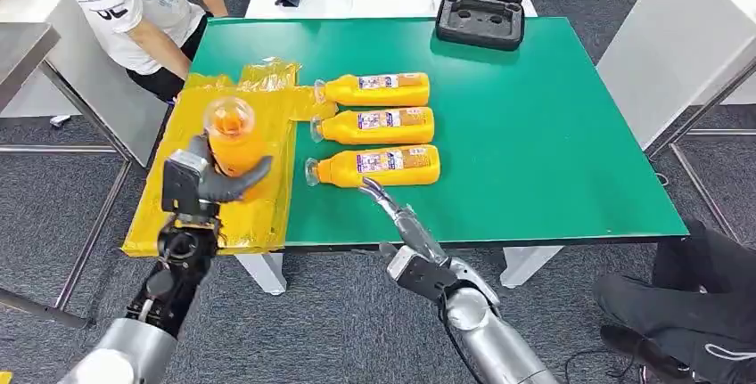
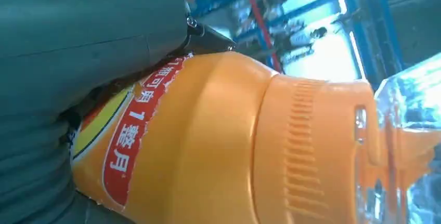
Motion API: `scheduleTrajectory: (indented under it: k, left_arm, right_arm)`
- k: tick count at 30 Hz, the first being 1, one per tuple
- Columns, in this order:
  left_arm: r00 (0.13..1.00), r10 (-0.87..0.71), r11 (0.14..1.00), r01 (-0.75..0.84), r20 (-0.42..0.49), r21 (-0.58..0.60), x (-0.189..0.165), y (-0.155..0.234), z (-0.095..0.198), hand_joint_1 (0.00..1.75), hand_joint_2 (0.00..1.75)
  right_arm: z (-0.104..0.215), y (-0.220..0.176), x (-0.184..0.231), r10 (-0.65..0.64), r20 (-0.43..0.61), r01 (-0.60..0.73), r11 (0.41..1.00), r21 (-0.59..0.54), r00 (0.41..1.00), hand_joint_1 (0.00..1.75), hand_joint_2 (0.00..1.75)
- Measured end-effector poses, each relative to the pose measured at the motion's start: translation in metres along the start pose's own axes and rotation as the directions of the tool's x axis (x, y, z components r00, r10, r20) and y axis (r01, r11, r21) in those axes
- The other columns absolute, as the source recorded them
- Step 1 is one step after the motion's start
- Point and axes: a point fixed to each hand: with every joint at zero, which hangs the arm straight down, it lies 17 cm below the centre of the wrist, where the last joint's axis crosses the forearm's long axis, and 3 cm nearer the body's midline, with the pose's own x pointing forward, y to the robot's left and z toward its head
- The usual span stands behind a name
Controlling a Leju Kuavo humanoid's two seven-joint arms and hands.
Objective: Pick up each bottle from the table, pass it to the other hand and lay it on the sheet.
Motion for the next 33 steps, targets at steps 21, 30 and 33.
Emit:
scheduleTrajectory:
  k: [21,30,33]
  left_arm:
    - [0.813,-0.578,0.728,0.552,0.07,-0.406,-0.054,0.005,-0.055,1.75,1.75]
    - [0.72,-0.684,0.552,0.617,0.119,-0.561,-0.086,-0.017,-0.034,1.75,1.75]
    - [0.675,-0.727,0.487,0.635,0.123,-0.6,-0.101,-0.019,-0.023,1.75,1.75]
  right_arm:
    - [0.003,-0.032,0.017,-0.053,0.055,0.057,0.995,-0.077,0.997,0.0,0.0]
    - [0.001,-0.034,0.021,-0.066,0.065,0.07,0.995,-0.075,0.996,0.0,0.0]
    - [-0.003,-0.031,0.024,-0.07,0.069,0.075,0.995,-0.063,0.995,0.0,0.0]
